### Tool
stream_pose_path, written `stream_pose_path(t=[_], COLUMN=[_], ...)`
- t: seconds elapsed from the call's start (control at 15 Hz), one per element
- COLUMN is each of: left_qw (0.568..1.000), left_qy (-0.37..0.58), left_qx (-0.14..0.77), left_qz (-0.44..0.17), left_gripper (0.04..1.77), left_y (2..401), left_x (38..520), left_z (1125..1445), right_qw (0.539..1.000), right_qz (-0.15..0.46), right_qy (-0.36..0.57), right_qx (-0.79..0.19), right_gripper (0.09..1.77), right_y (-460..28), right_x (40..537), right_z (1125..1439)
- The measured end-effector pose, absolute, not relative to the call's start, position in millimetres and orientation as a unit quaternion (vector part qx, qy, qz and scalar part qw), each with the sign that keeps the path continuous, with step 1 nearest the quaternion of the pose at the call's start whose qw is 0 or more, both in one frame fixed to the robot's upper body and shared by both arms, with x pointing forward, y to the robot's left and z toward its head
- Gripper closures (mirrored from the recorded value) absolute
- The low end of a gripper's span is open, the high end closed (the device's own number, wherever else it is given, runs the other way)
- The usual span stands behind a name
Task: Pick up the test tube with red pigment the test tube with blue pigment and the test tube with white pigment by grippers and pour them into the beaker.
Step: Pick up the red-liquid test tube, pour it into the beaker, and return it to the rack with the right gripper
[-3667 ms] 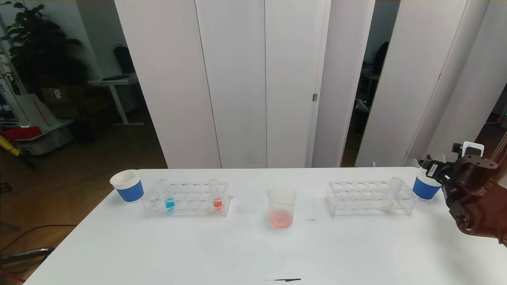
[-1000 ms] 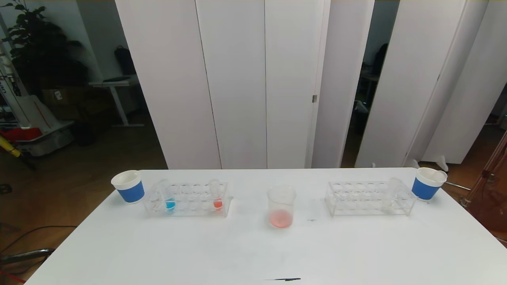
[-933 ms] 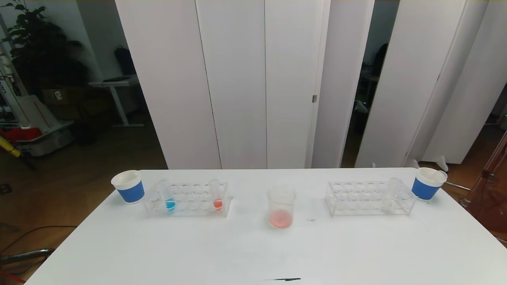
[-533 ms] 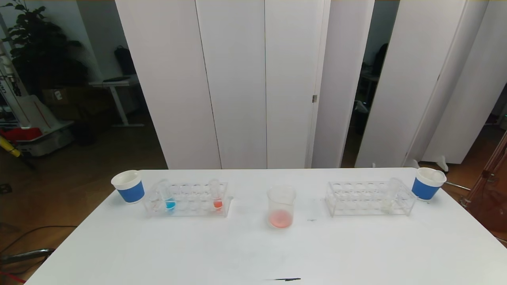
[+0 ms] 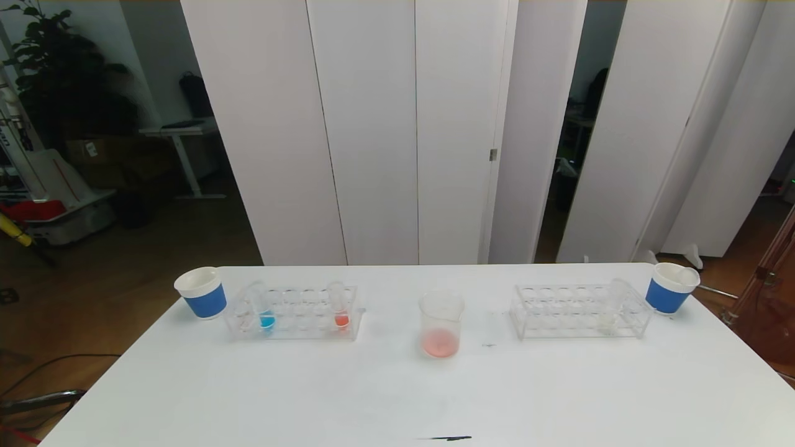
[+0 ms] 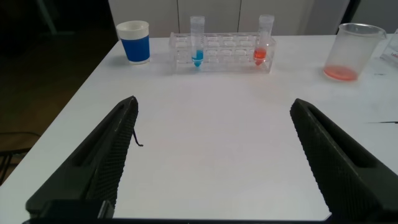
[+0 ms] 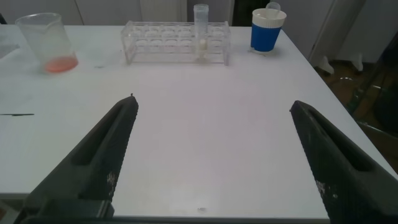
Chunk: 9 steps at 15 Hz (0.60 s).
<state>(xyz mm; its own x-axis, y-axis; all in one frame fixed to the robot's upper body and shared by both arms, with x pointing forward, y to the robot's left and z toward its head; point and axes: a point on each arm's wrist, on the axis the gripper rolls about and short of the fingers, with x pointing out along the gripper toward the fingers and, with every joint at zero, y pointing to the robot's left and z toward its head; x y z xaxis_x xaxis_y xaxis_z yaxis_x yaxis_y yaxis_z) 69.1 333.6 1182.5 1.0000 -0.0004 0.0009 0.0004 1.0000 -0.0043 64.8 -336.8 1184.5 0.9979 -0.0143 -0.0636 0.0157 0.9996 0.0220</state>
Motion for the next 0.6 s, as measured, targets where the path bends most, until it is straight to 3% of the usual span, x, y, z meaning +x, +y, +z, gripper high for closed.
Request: stream_pose_path(t=[0.6], left_qw=[1.0], left_qy=[-0.001], left_qx=[-0.002], left_qz=[0.0], left_gripper=[0.06], left_y=[333.6], left_x=[69.0], left_z=[1182.5], right_qw=[0.999], right_qz=[-0.007], right_qy=[0.032], right_qx=[0.011], right_gripper=[0.11], right_y=[-336.8], right_x=[64.8], right_z=[1184.6])
